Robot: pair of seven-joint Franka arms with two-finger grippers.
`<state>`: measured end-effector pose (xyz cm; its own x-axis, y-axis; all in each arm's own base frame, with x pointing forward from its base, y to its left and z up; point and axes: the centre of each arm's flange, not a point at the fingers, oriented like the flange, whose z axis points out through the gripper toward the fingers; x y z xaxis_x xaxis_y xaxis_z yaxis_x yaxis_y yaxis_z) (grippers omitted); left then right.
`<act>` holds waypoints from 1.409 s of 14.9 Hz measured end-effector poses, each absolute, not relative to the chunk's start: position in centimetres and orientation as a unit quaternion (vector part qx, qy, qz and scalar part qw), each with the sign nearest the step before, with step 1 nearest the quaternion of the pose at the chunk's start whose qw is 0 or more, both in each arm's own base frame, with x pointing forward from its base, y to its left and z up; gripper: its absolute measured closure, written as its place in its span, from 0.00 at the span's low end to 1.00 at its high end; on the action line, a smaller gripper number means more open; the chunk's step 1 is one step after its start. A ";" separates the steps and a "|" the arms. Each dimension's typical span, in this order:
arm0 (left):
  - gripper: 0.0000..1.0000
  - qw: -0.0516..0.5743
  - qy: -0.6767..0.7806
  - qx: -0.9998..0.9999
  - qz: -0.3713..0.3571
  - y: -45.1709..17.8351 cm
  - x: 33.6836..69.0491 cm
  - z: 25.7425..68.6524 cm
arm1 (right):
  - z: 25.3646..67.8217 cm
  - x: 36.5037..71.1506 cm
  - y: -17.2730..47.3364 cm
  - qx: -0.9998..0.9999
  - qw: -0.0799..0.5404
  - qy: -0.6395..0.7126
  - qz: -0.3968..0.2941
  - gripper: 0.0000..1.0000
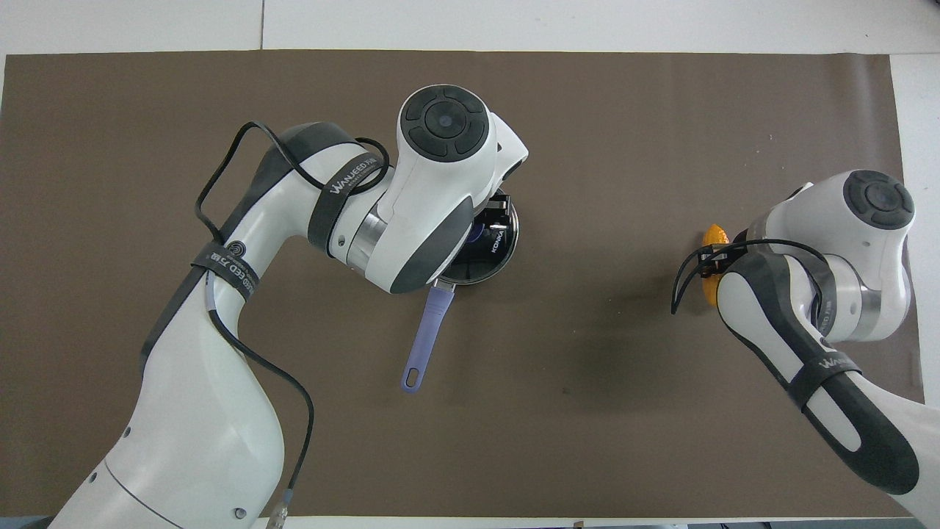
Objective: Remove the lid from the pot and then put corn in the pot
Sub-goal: 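Grasp the lid knob with the left gripper while the right gripper grasps the corn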
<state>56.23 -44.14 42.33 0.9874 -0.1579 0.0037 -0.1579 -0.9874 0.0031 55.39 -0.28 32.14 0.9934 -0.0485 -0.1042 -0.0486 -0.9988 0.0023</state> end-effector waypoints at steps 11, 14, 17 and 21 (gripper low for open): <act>0.00 0.006 -0.057 0.998 0.006 -44.5 56.0 40.5 | 39.1 58.1 6.3 -0.999 0.002 -0.016 0.049 0.61; 0.03 0.010 -0.053 0.998 0.010 -44.6 56.1 40.6 | 39.4 58.1 7.8 -0.999 0.001 -0.014 0.048 0.61; 0.13 0.010 -0.051 0.999 0.011 -44.6 56.1 40.7 | 39.5 58.1 8.3 -0.999 0.000 -0.013 0.048 0.61; 0.30 0.012 -0.049 0.999 0.012 -44.6 56.1 40.7 | 40.0 58.2 8.3 -0.999 0.001 -0.013 0.045 0.61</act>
